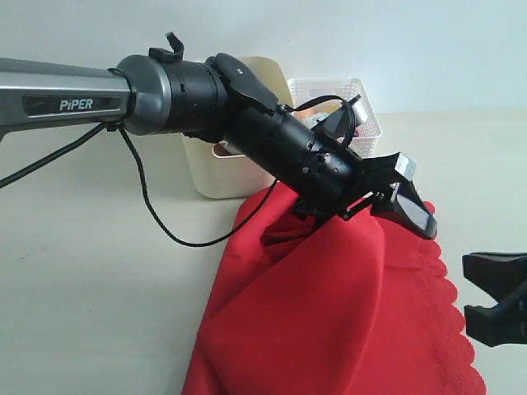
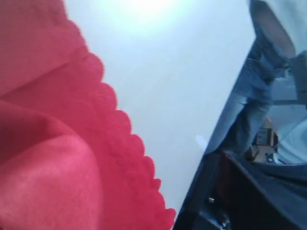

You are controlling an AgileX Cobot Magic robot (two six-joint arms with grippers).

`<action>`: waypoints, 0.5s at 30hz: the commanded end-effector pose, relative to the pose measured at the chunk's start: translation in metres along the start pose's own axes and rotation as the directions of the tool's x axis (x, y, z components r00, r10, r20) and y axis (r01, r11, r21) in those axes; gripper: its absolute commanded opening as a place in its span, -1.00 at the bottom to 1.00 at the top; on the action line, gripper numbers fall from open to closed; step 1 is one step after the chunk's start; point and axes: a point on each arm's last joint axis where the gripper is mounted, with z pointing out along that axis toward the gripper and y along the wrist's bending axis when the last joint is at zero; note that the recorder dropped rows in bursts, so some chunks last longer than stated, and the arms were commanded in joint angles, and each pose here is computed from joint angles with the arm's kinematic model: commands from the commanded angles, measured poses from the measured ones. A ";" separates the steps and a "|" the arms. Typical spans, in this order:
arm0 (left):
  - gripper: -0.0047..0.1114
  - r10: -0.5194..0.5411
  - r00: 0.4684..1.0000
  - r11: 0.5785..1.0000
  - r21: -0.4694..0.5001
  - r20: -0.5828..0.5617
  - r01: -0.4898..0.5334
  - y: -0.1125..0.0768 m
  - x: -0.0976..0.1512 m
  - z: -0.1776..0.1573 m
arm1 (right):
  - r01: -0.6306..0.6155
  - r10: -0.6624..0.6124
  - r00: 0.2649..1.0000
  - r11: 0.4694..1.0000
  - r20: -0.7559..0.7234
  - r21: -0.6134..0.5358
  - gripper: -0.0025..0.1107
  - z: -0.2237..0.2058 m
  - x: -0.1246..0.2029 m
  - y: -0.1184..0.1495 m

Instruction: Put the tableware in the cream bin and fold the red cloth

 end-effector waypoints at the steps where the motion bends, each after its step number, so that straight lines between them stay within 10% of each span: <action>1: 0.33 0.110 0.994 0.986 0.127 -0.008 -0.109 -0.012 0.001 0.001 | -0.017 0.019 0.996 1.000 0.092 -0.018 -0.96 -0.017 -0.002 0.001; 8: 0.35 0.386 0.916 0.922 0.021 -0.111 -0.386 -0.009 0.021 0.046 | -0.081 0.097 0.956 0.994 0.276 -0.070 -0.96 -0.044 -0.010 0.002; 15: 0.49 0.593 0.697 0.589 -0.373 -0.403 -0.717 -0.011 0.040 0.087 | -0.087 0.103 0.958 0.994 0.267 -0.071 -0.96 -0.045 -0.009 0.002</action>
